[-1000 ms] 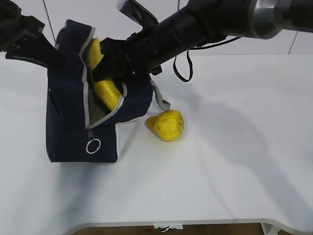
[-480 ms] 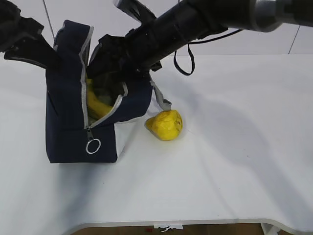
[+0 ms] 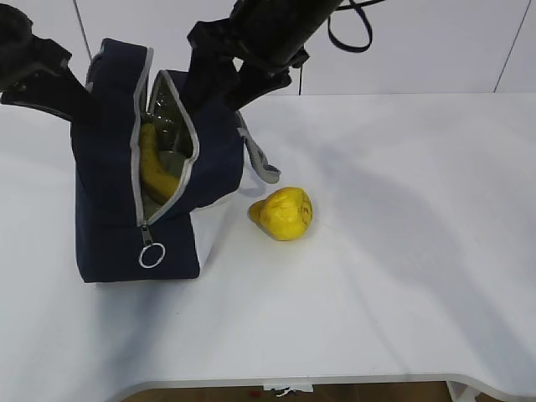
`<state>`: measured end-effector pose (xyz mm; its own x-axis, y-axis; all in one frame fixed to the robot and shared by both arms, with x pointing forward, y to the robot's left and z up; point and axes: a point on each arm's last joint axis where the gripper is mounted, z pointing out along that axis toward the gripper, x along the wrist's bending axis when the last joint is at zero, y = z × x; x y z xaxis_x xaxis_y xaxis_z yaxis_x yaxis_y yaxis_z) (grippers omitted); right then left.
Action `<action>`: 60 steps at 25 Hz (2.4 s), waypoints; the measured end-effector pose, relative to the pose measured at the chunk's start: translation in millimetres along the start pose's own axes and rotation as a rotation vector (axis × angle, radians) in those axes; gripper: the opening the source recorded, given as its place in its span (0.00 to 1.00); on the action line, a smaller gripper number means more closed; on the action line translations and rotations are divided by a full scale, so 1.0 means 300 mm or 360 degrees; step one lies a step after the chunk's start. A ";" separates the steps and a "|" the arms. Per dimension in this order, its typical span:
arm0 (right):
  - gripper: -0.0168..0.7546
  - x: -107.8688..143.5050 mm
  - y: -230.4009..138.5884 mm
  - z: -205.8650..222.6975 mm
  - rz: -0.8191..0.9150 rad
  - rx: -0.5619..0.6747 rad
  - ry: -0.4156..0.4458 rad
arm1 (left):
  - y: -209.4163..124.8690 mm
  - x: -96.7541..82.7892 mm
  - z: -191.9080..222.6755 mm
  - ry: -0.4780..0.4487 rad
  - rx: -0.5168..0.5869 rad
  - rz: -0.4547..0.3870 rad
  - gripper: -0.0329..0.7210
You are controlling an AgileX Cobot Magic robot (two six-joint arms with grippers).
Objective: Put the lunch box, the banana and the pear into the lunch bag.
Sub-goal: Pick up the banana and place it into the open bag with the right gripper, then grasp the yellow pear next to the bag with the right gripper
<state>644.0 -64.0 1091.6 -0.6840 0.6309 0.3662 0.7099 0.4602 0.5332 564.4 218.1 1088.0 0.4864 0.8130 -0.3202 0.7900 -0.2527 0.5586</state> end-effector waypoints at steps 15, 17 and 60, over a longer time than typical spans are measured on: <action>0.69 0.001 -0.074 -0.184 0.0033 0.0126 -0.0552 | -0.011 0.022 0.004 0.0098 0.0067 0.0076 0.06; 0.69 -0.001 -0.105 -0.190 0.0039 0.0176 -0.0589 | -0.013 0.029 0.016 0.0095 0.0083 0.0068 0.06; 0.77 -0.231 -0.210 0.236 0.0890 0.0302 -0.0640 | -0.015 0.039 0.032 0.0099 0.0102 0.0063 0.06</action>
<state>658.6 -92.7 978.5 -0.1202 0.9688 0.2169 0.9781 0.0782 0.1926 570.2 223.6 1074.4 0.4948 0.8324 -0.2495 0.7940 -0.3164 0.5191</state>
